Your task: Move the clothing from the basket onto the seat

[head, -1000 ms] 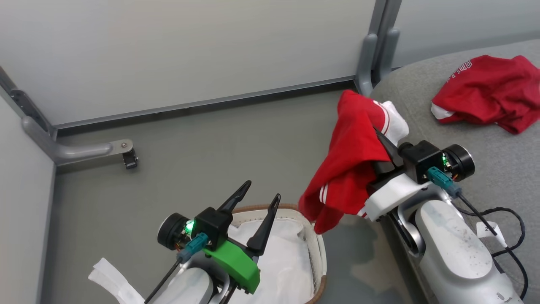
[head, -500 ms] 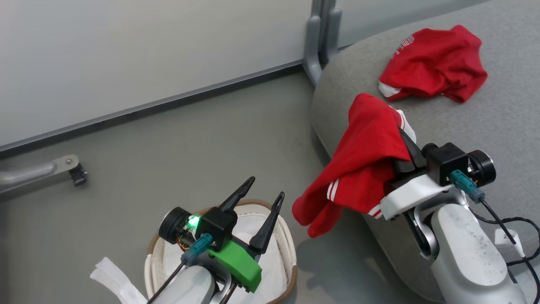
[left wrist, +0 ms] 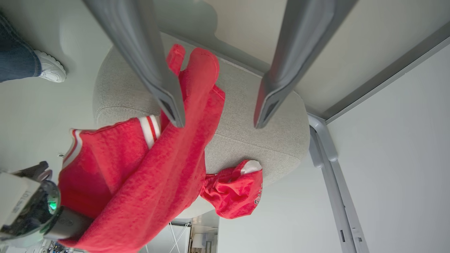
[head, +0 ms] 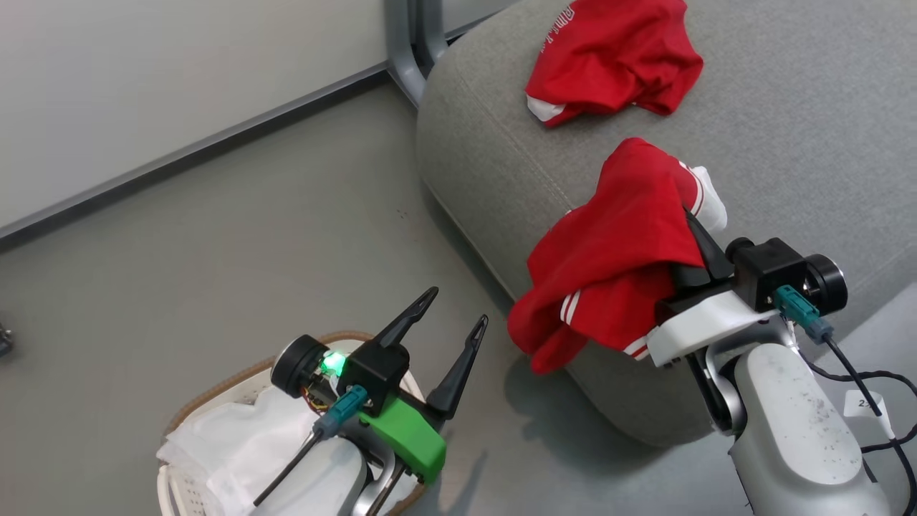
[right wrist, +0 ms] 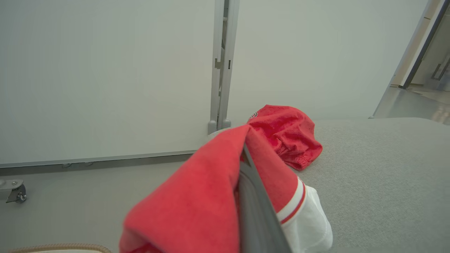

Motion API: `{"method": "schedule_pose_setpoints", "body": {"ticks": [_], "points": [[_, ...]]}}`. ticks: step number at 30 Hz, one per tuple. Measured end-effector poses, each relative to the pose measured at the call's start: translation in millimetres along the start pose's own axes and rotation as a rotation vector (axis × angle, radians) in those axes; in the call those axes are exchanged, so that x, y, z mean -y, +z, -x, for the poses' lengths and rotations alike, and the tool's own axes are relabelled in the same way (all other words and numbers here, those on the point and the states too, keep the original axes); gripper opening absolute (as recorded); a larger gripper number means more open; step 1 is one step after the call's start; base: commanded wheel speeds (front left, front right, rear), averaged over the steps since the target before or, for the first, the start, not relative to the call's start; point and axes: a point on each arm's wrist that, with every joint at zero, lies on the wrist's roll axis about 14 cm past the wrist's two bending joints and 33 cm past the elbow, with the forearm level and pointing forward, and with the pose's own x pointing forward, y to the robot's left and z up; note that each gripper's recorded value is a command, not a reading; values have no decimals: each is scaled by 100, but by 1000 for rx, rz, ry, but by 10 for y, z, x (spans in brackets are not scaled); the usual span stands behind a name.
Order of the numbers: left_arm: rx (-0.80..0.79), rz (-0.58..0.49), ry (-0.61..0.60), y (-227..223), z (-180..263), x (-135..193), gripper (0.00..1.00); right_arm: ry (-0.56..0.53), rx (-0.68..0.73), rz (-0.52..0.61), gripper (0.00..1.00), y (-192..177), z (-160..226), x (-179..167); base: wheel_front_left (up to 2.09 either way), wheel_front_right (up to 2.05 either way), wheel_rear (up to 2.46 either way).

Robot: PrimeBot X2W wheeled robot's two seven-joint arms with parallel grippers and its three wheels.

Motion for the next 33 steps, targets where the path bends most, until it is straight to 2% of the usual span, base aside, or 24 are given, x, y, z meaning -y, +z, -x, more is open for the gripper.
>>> {"method": "schedule_pose_setpoints", "body": {"ticks": [8,14,18,26,33], "points": [[-11,47,-23,-139,-90,-18,100,-45,-80,-5,0,-265,-4,125,0,0,0],[3,33,3,-119,-60,-135,100,-15,-86,19,0,-295,-260,112,0,0,0],[-4,34,33,-173,7,-261,100,-3,-30,63,0,-110,-579,200,0,0,0],[-18,44,92,-305,127,-526,100,6,106,227,0,530,-1415,496,0,0,0],[-27,45,135,-401,208,-725,100,-76,74,317,0,853,-1984,929,0,0,0]]}}
